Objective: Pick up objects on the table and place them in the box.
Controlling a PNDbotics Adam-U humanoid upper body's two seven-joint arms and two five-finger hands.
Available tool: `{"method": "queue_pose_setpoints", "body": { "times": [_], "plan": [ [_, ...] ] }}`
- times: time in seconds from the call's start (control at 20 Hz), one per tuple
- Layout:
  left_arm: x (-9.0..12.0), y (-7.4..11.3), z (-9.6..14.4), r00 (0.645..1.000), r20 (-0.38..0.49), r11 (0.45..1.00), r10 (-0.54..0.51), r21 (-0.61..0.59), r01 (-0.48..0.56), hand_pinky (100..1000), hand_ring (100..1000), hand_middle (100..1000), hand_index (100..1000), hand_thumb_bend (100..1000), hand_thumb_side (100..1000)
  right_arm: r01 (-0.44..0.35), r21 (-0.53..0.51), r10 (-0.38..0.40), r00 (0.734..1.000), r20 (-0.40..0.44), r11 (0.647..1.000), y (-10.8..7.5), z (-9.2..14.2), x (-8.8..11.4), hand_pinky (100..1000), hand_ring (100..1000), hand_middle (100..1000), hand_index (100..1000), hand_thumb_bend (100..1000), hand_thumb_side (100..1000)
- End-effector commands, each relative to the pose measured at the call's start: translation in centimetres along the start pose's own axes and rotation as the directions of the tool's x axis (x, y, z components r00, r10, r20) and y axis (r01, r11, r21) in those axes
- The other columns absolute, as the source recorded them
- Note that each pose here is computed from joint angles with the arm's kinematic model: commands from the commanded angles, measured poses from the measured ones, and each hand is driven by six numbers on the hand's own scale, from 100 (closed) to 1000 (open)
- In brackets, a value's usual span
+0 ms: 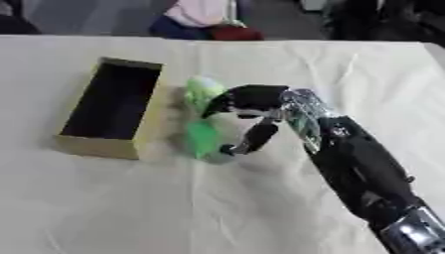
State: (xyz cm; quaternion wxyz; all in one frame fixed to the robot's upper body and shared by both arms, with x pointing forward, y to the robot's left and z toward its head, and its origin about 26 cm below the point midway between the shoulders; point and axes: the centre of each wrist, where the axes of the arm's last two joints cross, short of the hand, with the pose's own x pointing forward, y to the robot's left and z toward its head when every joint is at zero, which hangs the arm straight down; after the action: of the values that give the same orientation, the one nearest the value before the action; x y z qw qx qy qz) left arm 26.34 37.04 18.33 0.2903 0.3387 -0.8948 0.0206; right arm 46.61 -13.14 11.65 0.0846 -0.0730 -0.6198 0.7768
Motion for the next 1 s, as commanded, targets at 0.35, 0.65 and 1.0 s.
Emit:
{"method": "queue_pose_setpoints", "body": {
  "times": [0.35,0.65,1.0],
  "plan": [
    [0.5,0.3,-0.6,1.0,0.026,1.0,-0.013,-0.002,0.013,727,647,708,857,100,784,-0.047,-0.036,0.047,0.999,0.006,0.998,-0.8,0.7,-0.5,855,823,773,905,302,627],
    [0.5,0.3,-0.6,1.0,0.025,1.0,-0.013,-0.004,0.013,727,646,709,857,100,784,-0.059,-0.08,0.059,0.998,-0.008,0.995,-1.0,0.4,-0.3,855,823,773,906,304,629],
    [0.5,0.2,-0.7,1.0,0.029,1.0,-0.01,-0.006,0.01,728,644,710,857,100,785,-0.084,-0.115,0.082,0.996,-0.024,0.99,-1.6,-0.3,0.1,854,821,771,908,309,650]
  ]
}}
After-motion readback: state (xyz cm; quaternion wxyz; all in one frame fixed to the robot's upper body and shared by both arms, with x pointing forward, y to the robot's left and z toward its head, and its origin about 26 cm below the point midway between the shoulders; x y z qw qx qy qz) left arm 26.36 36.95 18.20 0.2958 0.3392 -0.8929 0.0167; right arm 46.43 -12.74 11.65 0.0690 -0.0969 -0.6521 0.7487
